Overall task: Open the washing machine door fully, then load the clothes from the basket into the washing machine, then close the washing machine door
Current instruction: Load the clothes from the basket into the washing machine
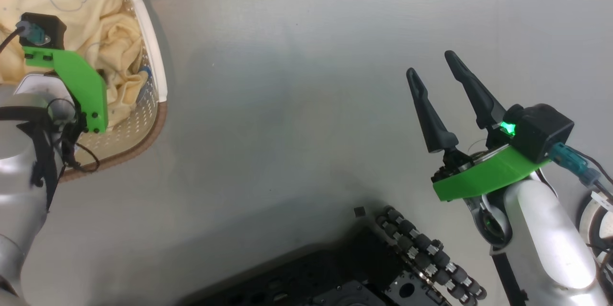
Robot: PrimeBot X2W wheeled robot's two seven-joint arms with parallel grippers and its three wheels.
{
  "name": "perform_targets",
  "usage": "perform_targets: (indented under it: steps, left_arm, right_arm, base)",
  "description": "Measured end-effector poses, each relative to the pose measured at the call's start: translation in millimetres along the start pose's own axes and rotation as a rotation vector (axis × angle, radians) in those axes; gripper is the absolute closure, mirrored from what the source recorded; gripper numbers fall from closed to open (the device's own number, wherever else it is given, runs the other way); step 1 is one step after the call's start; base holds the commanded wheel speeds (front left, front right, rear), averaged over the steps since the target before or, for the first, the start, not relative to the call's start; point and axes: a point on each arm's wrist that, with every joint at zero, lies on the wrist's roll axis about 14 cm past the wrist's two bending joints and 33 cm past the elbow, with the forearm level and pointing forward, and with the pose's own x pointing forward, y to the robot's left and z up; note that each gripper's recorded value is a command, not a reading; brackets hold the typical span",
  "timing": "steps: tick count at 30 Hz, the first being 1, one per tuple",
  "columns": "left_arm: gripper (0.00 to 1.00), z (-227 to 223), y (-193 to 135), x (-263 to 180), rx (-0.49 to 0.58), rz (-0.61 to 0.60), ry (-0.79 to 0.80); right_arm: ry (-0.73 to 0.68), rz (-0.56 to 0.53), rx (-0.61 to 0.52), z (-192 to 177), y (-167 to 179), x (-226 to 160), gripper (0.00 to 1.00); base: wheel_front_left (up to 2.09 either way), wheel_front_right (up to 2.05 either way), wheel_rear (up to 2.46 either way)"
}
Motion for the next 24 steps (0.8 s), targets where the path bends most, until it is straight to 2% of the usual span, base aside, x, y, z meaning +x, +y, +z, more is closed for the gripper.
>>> perform_targets:
  steps: [2,3,4,13,24]
  left_arm:
    - [0.0,-2.8,-2.4,0.6,-0.009,-0.004,0.011]
    - [0.53,-3.2,-3.5,0.9,-0.013,-0.006,0.012]
    - [1.0,-3.6,-4.3,1.1,-0.018,-0.008,0.013]
    - [1.0,3.1,-5.3,-4.3,-0.024,-0.01,-0.023]
    - [1.0,31.8,-3.7,-30.7,-0.036,-0.005,-0.182]
  right_arm:
    - [-0.001,0.002,0.0,0.3,0.6,0.3,0.0]
    - [-0.003,0.003,0.0,0.8,1.0,0.5,0.0]
    - [-0.003,0.003,0.0,0.8,1.1,0.6,0.0]
    - [-0.02,0.017,0.001,7.3,5.4,0.7,0.0]
    - [-0.095,0.067,-0.021,33.2,18.9,14.7,0.0]
  base:
    - [0.0,0.0,0.0]
    - [0.0,0.0,0.0]
    - [0.0,0.0,0.0]
    - [0.0,0.0,0.0]
    - [0.0,0.0,0.0]
